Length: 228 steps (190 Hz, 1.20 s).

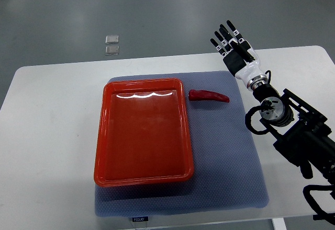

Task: Place red pepper on red tray
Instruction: 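Move the right hand down toward the red pepper beside the tray, then close the right hand's fingers around the red pepper and lift it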

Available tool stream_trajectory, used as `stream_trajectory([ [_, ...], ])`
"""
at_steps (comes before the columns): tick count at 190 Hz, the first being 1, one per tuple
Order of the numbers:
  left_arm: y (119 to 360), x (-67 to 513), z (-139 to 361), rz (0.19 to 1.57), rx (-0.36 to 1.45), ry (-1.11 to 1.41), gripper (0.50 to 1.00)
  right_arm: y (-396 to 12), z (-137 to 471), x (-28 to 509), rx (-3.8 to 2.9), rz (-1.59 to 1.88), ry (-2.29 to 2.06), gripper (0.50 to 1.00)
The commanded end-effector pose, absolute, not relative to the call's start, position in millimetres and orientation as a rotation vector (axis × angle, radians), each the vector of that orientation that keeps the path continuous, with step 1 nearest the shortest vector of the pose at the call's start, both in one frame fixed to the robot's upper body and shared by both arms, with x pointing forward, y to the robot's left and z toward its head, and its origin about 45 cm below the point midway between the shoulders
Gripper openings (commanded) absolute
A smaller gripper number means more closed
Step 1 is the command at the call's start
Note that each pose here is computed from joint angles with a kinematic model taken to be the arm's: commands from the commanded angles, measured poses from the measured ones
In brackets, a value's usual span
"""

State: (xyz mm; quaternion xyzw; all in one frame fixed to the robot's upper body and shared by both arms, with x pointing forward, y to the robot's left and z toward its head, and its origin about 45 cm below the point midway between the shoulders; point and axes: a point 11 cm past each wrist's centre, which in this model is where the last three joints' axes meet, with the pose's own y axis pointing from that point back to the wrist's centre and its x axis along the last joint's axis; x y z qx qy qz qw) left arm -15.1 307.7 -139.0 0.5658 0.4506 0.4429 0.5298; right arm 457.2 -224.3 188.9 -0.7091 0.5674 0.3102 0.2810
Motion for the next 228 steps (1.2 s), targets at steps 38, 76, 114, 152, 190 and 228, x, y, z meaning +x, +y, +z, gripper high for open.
stream_trajectory([
  [38,308,-15,-139,1.06,1.35,1.075,1.0,-224,190,458,-1.902,0.829,1.519,0.919],
  [76,309,-15,-139,1.062,1.351,1.077,1.0,-228,198,460,-2.02,0.756,1.524,0.919],
  [114,308,-15,-139,1.057,1.349,1.076,1.0,-217,220,467,-2.505,0.406,1.509,0.917],
  [152,307,-15,-139,1.055,1.347,1.077,1.0,-208,230,466,-3.115,-0.192,1.399,0.917],
  [190,307,-15,-139,1.055,1.347,1.077,1.0,-201,228,458,-3.518,-0.959,1.144,0.909],
  [228,307,-15,-139,1.056,1.346,1.078,1.0,-202,201,452,-3.594,-1.178,1.17,0.901],
])
